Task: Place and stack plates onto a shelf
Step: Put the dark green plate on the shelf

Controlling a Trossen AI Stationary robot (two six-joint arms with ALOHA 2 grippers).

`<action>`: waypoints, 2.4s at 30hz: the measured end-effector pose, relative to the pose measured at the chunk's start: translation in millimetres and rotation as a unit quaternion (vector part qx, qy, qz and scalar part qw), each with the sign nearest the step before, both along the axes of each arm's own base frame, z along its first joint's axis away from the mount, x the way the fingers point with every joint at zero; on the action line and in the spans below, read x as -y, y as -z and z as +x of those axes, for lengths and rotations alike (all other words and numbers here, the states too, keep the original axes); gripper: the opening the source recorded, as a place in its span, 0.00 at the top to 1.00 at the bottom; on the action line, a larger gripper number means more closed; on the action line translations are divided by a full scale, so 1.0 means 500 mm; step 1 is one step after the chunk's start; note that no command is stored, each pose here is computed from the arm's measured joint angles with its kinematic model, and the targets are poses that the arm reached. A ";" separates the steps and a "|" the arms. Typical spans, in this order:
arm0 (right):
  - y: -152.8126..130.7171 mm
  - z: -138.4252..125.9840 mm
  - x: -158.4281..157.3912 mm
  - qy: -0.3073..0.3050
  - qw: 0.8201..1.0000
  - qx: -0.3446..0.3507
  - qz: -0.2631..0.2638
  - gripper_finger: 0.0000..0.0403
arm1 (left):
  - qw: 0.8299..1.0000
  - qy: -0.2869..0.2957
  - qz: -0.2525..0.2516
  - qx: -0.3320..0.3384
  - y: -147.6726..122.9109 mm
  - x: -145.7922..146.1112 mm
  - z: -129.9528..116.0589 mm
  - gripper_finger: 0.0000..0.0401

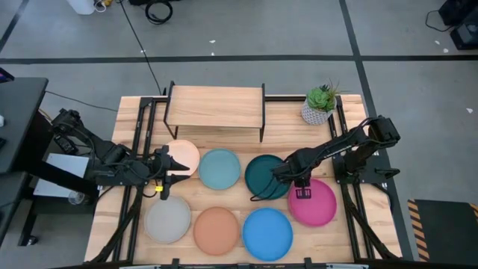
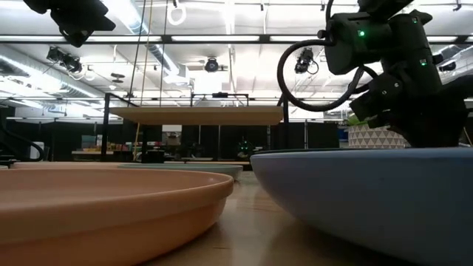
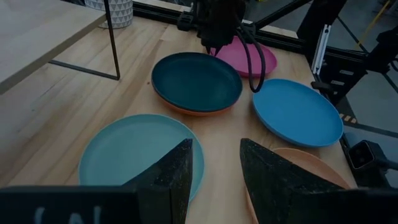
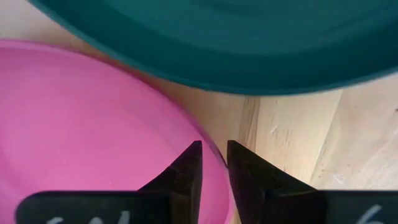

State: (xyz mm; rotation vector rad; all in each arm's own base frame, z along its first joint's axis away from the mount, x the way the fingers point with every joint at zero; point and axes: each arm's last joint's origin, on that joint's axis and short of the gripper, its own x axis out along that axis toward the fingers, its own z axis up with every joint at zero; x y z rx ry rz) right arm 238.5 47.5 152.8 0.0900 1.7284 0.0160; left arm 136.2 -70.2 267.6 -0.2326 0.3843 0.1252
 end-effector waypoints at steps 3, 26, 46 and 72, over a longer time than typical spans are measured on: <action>0.006 -0.006 0.001 0.000 1.000 -0.006 -0.001 0.84 | 1.000 0.000 0.000 0.000 0.000 0.000 0.000 0.65; -0.017 -0.006 -0.002 0.044 0.998 -0.042 0.009 0.84 | 1.000 0.001 0.000 0.000 0.000 0.000 0.000 0.65; -0.237 0.045 -0.008 0.048 0.965 0.215 -0.145 0.61 | 0.993 0.003 0.115 -0.024 0.017 0.011 0.023 0.65; -0.037 0.054 0.103 0.176 0.962 0.165 -0.128 0.65 | 0.993 0.014 0.115 -0.019 0.025 0.026 0.051 0.65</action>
